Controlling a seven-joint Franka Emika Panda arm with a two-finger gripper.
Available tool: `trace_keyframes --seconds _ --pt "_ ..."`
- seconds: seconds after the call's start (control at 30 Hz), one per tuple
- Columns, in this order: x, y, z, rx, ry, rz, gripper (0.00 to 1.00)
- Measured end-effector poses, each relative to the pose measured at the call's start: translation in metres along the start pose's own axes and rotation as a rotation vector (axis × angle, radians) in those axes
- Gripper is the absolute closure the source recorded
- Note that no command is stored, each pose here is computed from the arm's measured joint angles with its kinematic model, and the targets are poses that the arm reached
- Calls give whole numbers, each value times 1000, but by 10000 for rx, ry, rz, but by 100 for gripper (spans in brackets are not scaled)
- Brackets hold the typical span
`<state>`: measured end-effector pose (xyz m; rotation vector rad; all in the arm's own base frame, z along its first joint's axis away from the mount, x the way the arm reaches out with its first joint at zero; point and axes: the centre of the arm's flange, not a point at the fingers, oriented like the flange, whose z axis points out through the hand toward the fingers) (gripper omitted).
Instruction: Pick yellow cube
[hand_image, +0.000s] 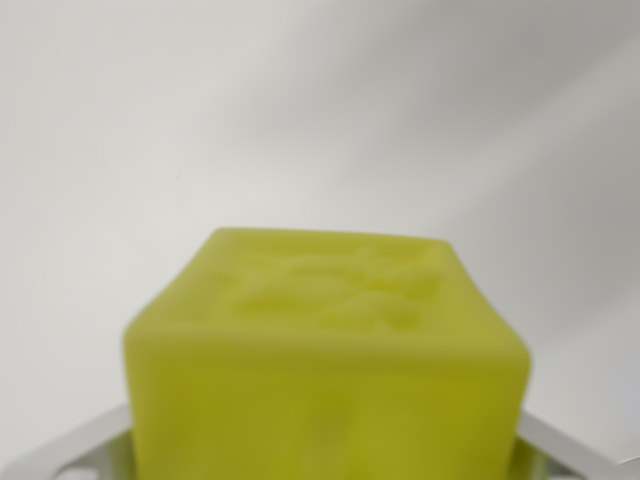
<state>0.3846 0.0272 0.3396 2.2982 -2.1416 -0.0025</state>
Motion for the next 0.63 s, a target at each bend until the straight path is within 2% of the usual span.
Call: trace_keyframes --seconds 0.33,0.63 --pt "0 0 -23 0 -1 0 100" --pt "0 0 -25 2 0 0 100"
